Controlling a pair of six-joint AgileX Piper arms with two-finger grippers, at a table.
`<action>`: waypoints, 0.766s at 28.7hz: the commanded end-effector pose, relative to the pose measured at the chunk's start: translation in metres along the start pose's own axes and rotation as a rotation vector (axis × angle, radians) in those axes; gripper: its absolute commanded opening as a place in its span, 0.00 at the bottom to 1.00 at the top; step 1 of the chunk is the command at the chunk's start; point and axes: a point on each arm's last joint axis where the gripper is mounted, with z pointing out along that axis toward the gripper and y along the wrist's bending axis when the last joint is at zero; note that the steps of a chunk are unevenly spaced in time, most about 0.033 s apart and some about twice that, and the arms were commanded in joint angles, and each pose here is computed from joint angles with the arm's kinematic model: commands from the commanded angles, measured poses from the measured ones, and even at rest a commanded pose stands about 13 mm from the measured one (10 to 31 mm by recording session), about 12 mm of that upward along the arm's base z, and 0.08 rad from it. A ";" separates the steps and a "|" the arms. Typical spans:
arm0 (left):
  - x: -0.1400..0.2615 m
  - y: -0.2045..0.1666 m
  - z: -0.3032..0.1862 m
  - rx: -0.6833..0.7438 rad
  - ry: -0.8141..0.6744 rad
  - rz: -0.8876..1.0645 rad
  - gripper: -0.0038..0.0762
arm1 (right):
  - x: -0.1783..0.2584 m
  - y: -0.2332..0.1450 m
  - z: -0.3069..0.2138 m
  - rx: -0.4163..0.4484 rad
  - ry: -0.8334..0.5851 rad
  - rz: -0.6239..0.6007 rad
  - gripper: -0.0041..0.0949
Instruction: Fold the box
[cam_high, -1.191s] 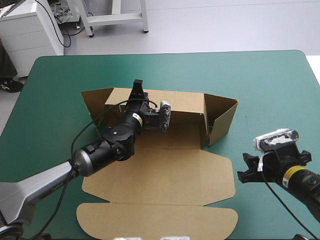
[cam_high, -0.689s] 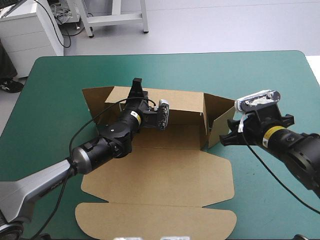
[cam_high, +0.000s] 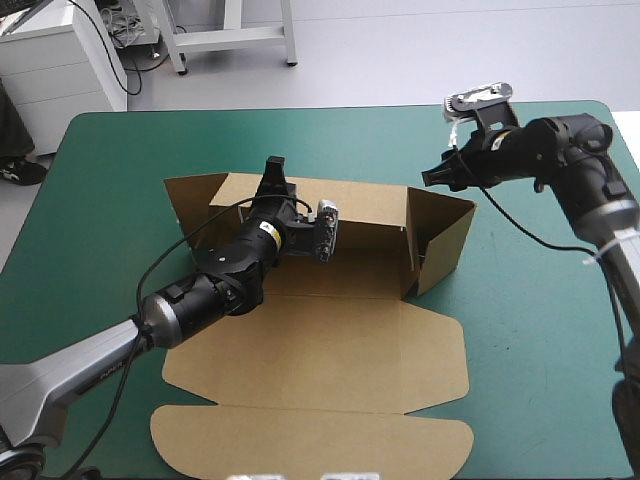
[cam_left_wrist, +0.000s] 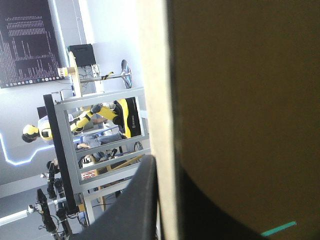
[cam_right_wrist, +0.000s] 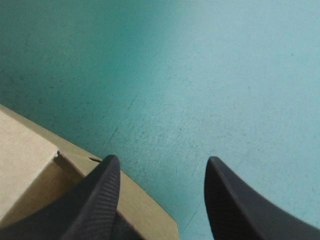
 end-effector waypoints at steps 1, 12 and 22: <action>0.002 0.003 -0.006 0.010 0.005 -0.063 0.04 | -0.021 -0.002 -0.003 -0.022 -0.048 -0.069 0.51; -0.001 -0.004 0.003 0.031 0.003 -0.043 0.04 | -0.015 -0.002 0.026 -0.087 0.102 -0.152 0.48; -0.002 -0.003 0.004 0.030 0.001 -0.045 0.04 | 0.005 0.009 0.027 -0.221 0.238 -0.169 0.48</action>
